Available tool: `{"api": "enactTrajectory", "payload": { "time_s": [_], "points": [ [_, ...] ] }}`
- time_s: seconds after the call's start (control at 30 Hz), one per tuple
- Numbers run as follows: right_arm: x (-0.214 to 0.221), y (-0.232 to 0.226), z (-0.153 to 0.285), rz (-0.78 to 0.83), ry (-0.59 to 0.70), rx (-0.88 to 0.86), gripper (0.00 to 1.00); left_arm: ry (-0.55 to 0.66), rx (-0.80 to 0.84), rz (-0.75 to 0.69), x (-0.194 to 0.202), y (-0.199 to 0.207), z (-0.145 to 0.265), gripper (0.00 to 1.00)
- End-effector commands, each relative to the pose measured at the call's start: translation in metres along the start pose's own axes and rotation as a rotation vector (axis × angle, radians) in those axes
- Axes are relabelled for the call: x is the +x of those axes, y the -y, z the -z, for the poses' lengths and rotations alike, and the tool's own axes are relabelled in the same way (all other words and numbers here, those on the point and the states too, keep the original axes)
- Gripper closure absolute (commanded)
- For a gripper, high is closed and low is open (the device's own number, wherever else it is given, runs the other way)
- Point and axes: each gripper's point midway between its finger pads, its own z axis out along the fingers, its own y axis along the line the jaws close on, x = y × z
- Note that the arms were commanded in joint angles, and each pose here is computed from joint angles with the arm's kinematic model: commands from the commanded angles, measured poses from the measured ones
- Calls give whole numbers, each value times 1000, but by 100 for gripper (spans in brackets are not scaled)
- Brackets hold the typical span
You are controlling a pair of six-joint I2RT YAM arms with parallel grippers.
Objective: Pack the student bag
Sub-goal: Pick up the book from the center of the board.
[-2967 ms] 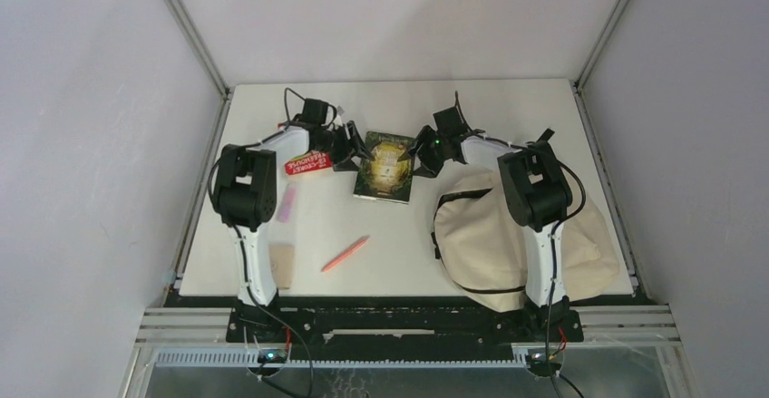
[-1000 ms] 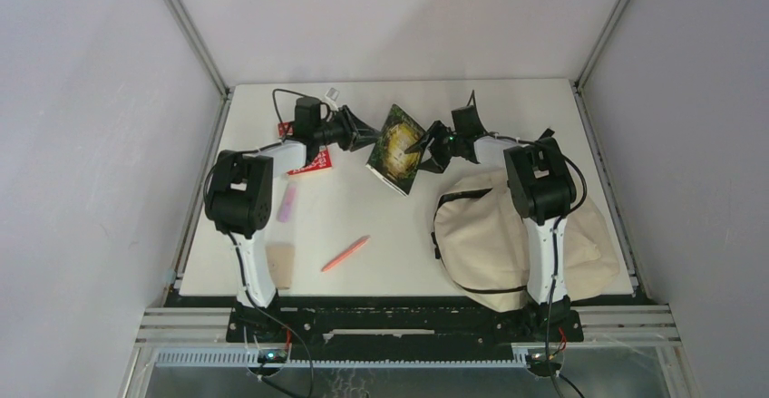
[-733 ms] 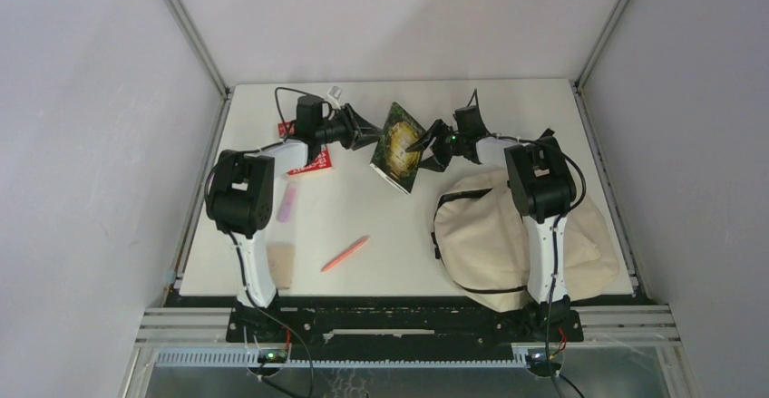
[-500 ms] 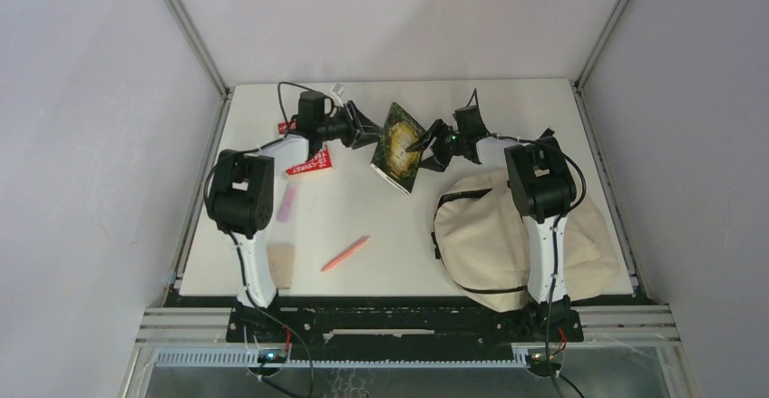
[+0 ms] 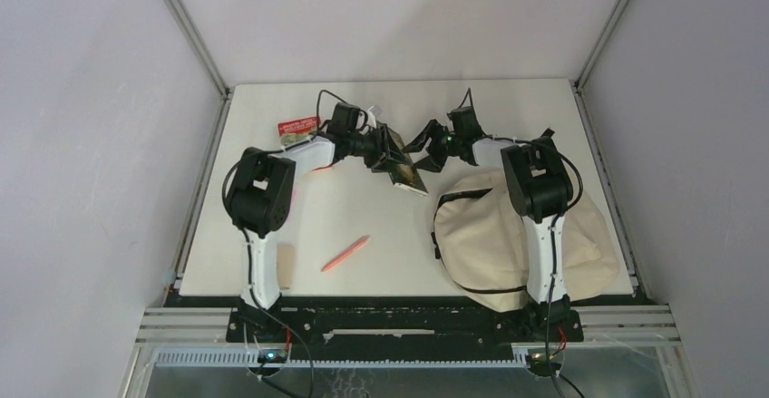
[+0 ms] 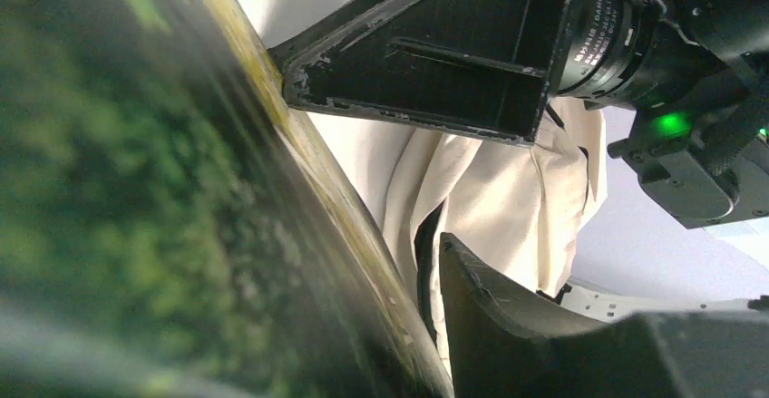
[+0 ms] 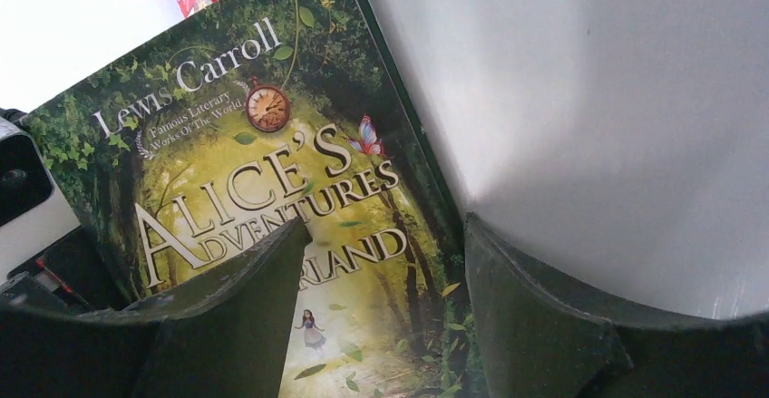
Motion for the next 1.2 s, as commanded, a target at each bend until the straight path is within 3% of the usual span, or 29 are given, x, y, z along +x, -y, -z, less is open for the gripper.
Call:
{"api": "enactTrajectory", "payload": {
  "time_s": [0.0,0.27,0.47,0.73,1.0,1.03,1.1,1.17],
  "points": [
    [54,-17,-24,48,-138,-50,28,-252,127,-32,69,42,-16,52],
    [54,-17,-23,51,-136,-44,28,-232,96,-28,66,41,-15,67],
    [55,-12,-20,62,-137,-19,28,-199,39,-48,64,39,-7,71],
    [53,-10,-10,86,-127,0,27,-157,-10,-81,60,45,13,100],
    [49,-4,13,98,-105,21,25,-142,17,-140,64,62,30,100],
    [47,-4,16,97,-100,24,25,-140,8,-142,63,62,31,95],
    [47,-3,20,102,-95,28,25,-138,-17,-135,63,59,33,74],
    [48,-2,21,99,-96,31,24,-129,-40,-124,64,56,34,59]
  ]
}}
